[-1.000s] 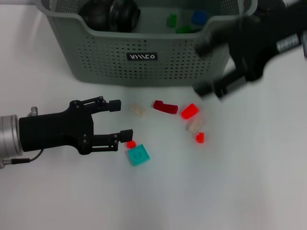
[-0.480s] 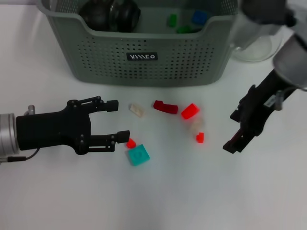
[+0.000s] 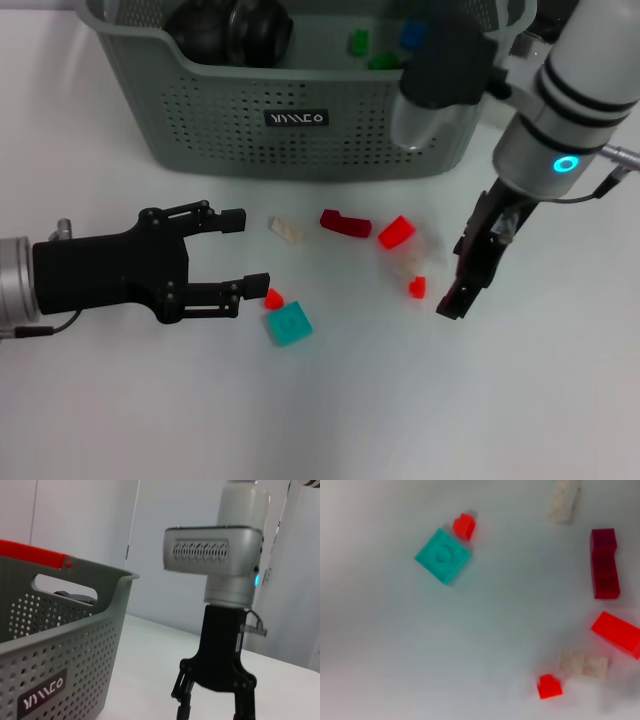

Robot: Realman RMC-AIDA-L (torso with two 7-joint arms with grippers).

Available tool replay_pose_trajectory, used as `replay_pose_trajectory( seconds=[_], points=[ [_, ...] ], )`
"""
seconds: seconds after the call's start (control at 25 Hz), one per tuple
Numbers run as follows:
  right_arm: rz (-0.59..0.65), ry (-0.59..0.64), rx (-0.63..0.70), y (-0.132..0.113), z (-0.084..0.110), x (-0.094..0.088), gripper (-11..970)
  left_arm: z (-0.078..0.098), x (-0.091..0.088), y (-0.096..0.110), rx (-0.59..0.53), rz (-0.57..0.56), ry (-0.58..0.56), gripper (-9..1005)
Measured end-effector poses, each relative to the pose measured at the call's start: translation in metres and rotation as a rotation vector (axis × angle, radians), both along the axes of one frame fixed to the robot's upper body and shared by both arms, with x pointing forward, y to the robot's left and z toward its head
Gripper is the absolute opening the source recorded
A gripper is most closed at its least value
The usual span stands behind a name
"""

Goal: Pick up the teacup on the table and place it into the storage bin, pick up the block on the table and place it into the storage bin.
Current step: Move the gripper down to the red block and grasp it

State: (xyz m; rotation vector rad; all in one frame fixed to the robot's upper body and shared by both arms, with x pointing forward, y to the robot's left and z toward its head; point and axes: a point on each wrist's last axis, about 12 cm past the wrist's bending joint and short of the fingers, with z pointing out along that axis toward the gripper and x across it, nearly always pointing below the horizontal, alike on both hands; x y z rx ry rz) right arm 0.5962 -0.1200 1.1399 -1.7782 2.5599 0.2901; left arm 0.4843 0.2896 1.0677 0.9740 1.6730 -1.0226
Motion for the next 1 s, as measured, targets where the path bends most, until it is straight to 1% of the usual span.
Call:
replay_pose_trajectory(
  seconds=[0.2, 0.44, 1.0],
  points=[
    [0.006, -0.002, 0.018, 0.008, -0.007, -0.001, 916, -0.001, 0.0, 0.0, -0.001, 0.001, 0.002, 846],
    [0.012, 0.001, 0.023, 0.011, -0.014, -0.004, 916, -0.001, 0.0, -0.001, -0.002, 0.003, 0.004, 846],
    [0.02, -0.024, 0.037, 0.022, -0.025, -0.006, 915, -0.002, -0.001, -0.001, -0.003, 0.006, 0.007, 846]
  ],
)
